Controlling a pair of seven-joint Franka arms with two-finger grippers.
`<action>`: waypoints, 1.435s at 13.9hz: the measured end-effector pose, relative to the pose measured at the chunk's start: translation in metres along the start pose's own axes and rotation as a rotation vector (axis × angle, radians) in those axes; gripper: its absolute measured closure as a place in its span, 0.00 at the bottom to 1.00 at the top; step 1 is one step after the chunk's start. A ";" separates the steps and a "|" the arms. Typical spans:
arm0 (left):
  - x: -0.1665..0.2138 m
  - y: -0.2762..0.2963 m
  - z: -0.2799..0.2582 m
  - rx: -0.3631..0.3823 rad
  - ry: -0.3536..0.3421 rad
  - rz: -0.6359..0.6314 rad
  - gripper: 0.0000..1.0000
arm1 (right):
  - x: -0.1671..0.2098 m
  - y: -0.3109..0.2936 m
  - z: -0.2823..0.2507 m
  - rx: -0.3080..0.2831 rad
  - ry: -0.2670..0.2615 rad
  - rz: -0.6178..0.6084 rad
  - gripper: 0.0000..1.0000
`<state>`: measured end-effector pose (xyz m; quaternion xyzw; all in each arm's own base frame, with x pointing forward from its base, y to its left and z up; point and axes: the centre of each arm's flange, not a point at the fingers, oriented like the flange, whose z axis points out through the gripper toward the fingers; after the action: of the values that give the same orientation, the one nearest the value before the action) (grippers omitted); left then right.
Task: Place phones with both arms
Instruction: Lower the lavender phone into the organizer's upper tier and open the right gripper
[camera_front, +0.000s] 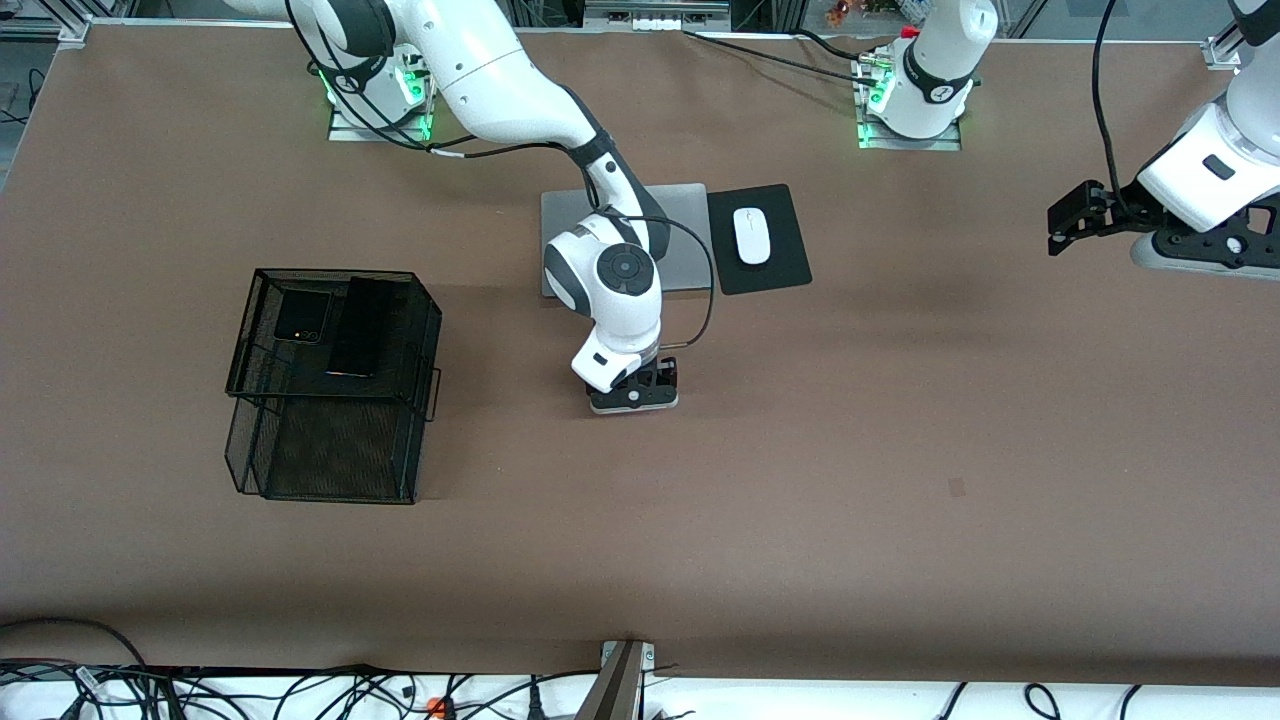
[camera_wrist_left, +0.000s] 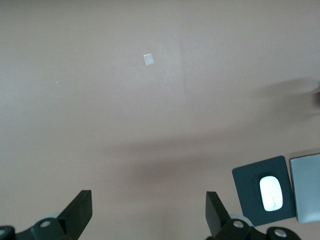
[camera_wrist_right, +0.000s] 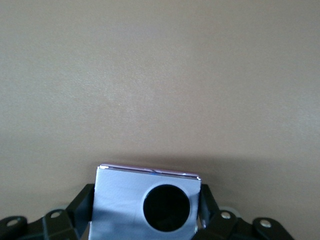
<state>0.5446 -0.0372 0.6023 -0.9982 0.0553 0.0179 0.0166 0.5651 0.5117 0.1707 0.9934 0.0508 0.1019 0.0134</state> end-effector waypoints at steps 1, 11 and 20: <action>-0.001 0.000 -0.004 0.000 -0.003 0.000 0.00 | 0.003 0.005 -0.004 -0.021 -0.014 0.003 0.13; -0.002 0.000 -0.028 0.000 0.040 -0.051 0.00 | 0.139 0.309 -0.196 -0.065 -0.213 -0.154 0.13; -0.002 0.000 -0.027 0.000 0.032 -0.055 0.00 | 0.154 0.484 -0.123 -0.096 -0.170 -0.046 0.13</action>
<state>0.5433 -0.0376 0.6292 -0.9995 0.0278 0.0013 0.0161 0.7380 0.0485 0.3397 0.9952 0.0675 0.0193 0.0675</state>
